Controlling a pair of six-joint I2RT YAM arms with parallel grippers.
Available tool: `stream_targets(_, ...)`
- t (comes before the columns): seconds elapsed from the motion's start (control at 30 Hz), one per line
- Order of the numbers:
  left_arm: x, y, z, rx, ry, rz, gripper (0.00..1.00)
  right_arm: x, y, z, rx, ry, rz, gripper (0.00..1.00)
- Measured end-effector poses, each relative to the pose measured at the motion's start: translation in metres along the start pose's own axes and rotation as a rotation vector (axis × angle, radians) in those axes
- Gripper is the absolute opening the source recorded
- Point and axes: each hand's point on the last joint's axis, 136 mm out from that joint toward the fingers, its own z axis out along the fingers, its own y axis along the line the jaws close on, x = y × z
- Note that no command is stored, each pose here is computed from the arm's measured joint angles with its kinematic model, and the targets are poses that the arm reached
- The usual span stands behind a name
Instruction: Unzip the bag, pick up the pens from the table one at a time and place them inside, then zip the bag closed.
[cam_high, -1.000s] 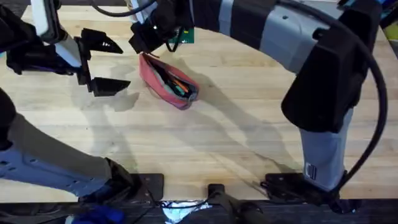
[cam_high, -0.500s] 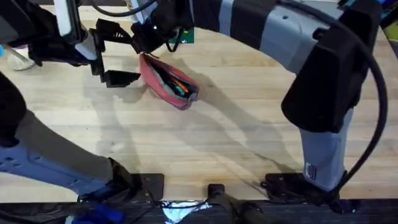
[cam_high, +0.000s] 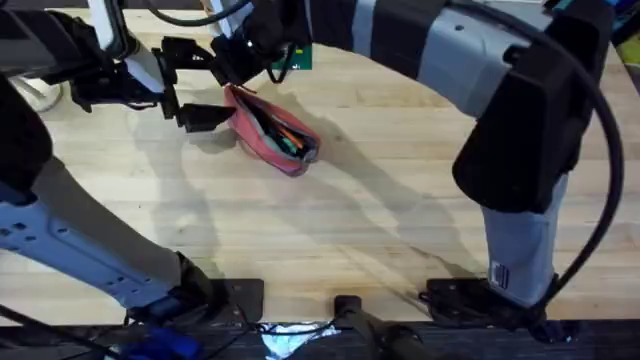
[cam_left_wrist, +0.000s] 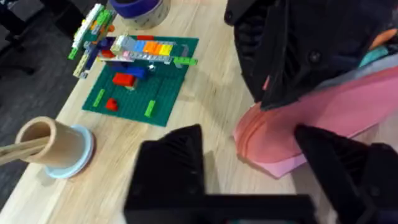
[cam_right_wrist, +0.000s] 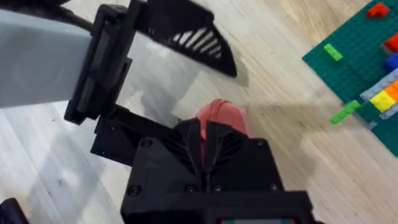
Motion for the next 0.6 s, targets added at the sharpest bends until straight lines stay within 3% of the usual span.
stream_targets(0.27,-0.008,-0.007,0.011,0.038,-0.016,-0.012,0.643,0.0,-0.005,-0.001,0.014,-0.001,0.003,0.031)
stream_targets(0.5,-0.014,-0.012,0.02,0.067,-0.021,-0.006,0.287,0.0,-0.008,-0.001,0.025,-0.001,0.001,0.031)
stream_targets(0.6,-0.014,-0.012,0.02,0.069,-0.021,-0.01,0.078,0.001,-0.007,-0.001,0.022,0.004,0.002,0.031)
